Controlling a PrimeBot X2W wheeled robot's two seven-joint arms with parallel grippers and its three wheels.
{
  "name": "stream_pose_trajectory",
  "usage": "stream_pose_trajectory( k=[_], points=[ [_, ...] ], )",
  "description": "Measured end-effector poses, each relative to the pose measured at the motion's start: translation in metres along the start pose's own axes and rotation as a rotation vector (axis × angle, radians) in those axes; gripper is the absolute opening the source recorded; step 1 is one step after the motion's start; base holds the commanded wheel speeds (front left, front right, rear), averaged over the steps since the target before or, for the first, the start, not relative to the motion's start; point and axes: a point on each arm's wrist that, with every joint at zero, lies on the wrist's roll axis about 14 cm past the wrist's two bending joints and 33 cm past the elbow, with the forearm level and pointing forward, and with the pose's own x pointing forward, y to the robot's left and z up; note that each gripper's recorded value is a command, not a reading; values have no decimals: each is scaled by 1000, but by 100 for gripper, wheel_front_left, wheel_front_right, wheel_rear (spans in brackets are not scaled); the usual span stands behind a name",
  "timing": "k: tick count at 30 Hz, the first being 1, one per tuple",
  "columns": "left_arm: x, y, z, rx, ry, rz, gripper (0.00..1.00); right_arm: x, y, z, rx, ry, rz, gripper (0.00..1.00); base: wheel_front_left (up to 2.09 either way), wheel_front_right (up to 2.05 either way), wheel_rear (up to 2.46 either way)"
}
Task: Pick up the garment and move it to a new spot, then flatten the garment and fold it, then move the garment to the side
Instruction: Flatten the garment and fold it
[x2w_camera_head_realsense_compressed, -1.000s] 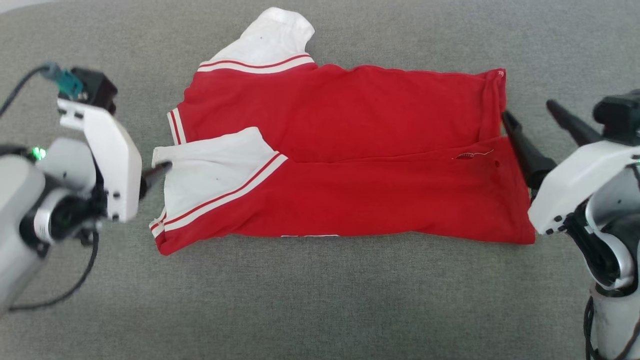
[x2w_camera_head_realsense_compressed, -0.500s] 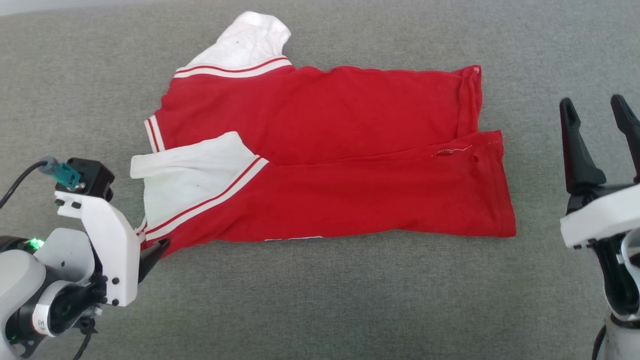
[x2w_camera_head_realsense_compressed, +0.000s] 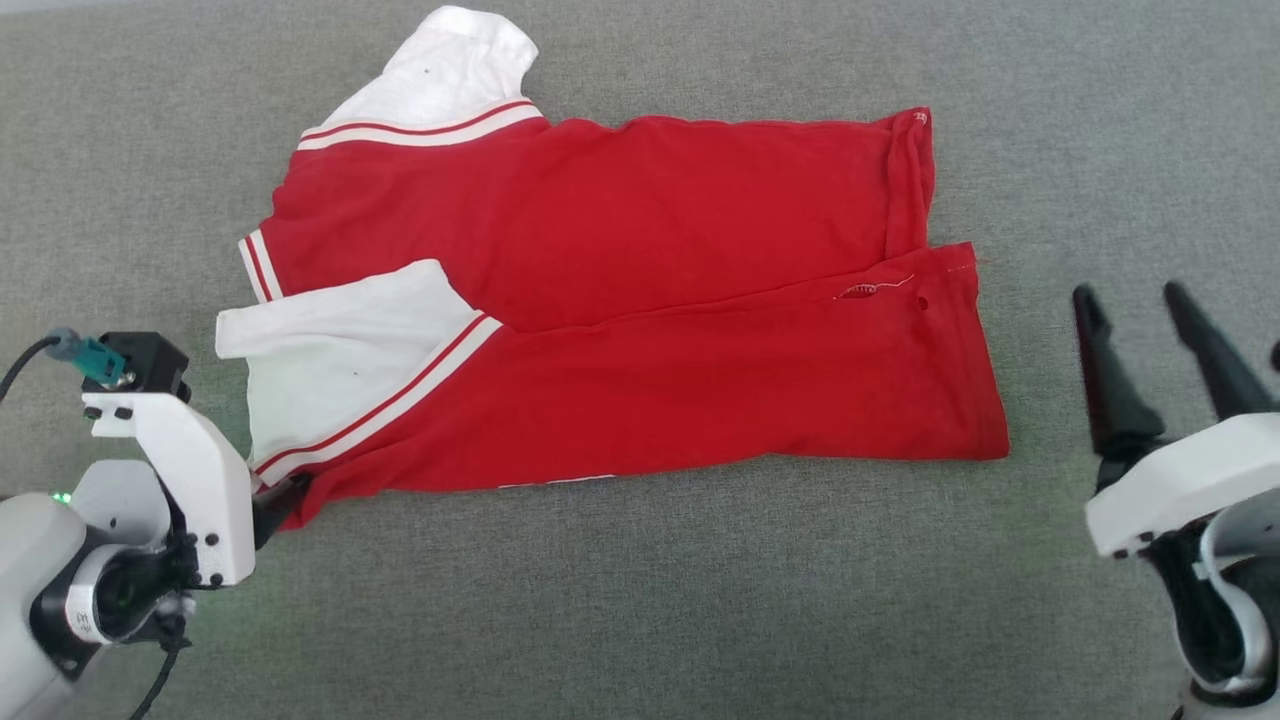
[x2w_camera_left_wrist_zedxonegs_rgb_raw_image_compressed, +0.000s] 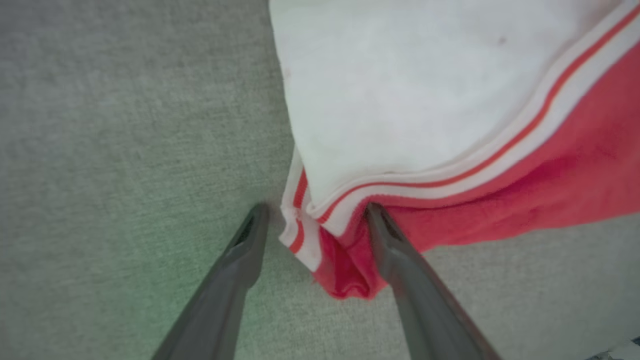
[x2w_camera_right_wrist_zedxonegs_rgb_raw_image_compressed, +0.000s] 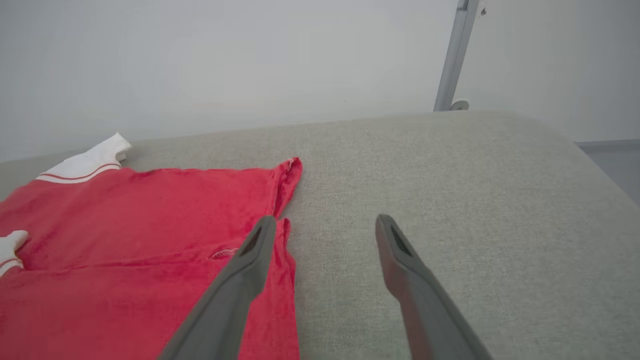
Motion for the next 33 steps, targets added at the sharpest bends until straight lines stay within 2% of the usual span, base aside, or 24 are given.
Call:
stream_pose_trajectory(
  k=[1, 8, 13, 23, 24, 25, 27, 33],
  points=[
    [3, 0, -2, -13, 12, -5, 3, -1, 1, -6, 9, 28, 3, 100, 0, 0, 0],
    [9, 0, 0, -13, 26, -22, 0, -4, 12, -54, 44, 273, 54, 100, 0, 0, 0],
    [9, -1, 1, -16, 19, -32, 0, -6, 22, -88, 27, 462, 103, 100, 0, 0, 0],
    [9, -4, 3, -21, 6, -50, 0, 8, 37, -131, -38, 732, 169, 100, 0, 0, 0],
    [9, -4, 3, -23, 5, -50, 0, 9, 39, -134, -42, 761, 179, 77, 0, 0, 0],
    [9, -4, 2, -24, 5, -50, 0, 10, 40, -136, -53, 784, 187, 0, 0, 0, 0],
    [8, -3, 2, -28, 4, -50, 0, 11, 41, -139, -71, 820, 196, 0, 0, 0, 0],
    [3, -2, 2, -49, -2, -52, 0, 13, 51, -136, -18, 850, 231, 0, 0, 0, 0]
  ],
)
